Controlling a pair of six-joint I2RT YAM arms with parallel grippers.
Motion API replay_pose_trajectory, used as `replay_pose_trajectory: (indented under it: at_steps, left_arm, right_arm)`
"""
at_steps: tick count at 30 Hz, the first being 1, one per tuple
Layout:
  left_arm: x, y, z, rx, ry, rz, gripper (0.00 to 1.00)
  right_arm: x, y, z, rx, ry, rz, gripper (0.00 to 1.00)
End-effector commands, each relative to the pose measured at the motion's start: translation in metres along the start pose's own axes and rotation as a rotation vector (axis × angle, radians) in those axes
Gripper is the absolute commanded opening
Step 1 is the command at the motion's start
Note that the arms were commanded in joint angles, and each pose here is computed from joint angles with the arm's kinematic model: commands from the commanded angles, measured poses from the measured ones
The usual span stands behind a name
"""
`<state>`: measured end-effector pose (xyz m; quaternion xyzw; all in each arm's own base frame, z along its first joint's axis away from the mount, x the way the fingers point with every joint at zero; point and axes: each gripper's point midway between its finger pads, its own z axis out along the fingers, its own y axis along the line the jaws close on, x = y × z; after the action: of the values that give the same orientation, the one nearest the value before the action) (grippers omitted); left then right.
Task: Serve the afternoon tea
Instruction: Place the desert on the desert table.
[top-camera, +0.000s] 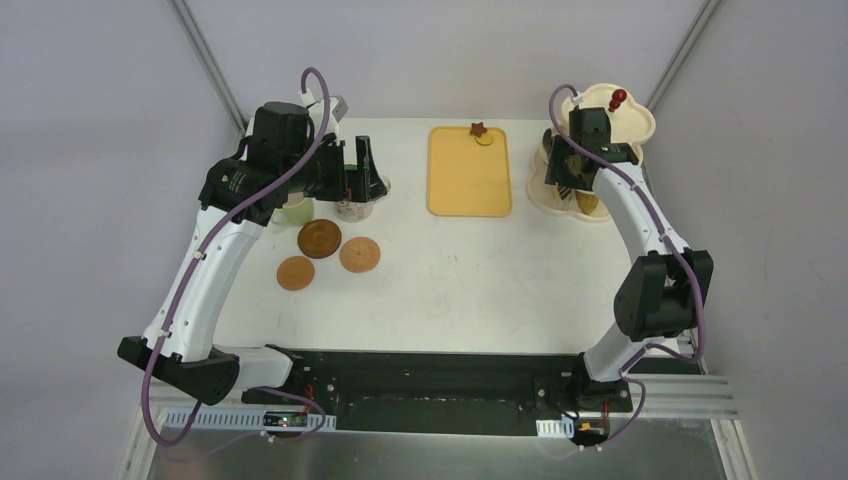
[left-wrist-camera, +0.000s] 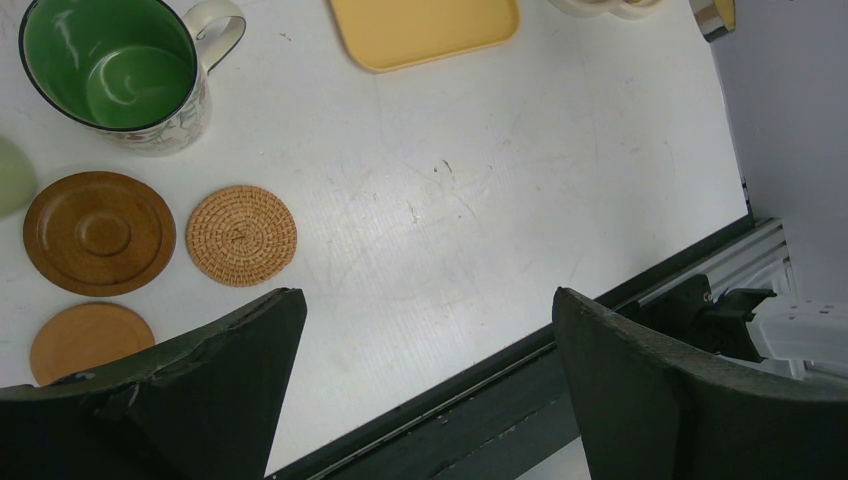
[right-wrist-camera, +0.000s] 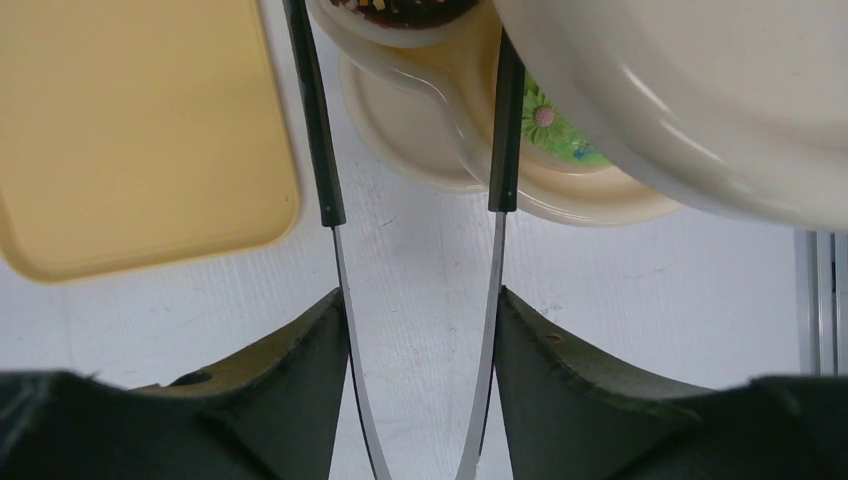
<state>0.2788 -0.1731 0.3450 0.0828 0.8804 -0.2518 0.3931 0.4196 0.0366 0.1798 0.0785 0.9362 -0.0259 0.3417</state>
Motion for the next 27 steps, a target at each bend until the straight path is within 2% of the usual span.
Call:
replay_pose_trajectory:
  at_steps: [1, 8, 14, 27]
  left_arm:
    - [-0.008, -0.011, -0.007, 0.037, -0.038, 0.019, 1.0]
    - [-0.007, -0.012, -0.006, 0.042, -0.031, 0.012, 1.0]
    - [-0.007, -0.013, -0.006, 0.049, -0.032, 0.008, 1.0]
    - [-0.007, -0.013, -0.009, 0.046, -0.037, 0.009, 1.0]
  right_arm:
    - [-0.022, -0.002, -0.033, -0.023, -0.089, 0.011, 0.54]
    - [-0.014, -0.001, -0.04, -0.045, -0.079, 0.009, 0.53]
    - [-0.018, -0.002, -0.045, -0.055, -0.129, 0.012, 0.53]
    - [-0.031, -0.004, -0.025, -0.011, -0.148, -0.03, 0.57]
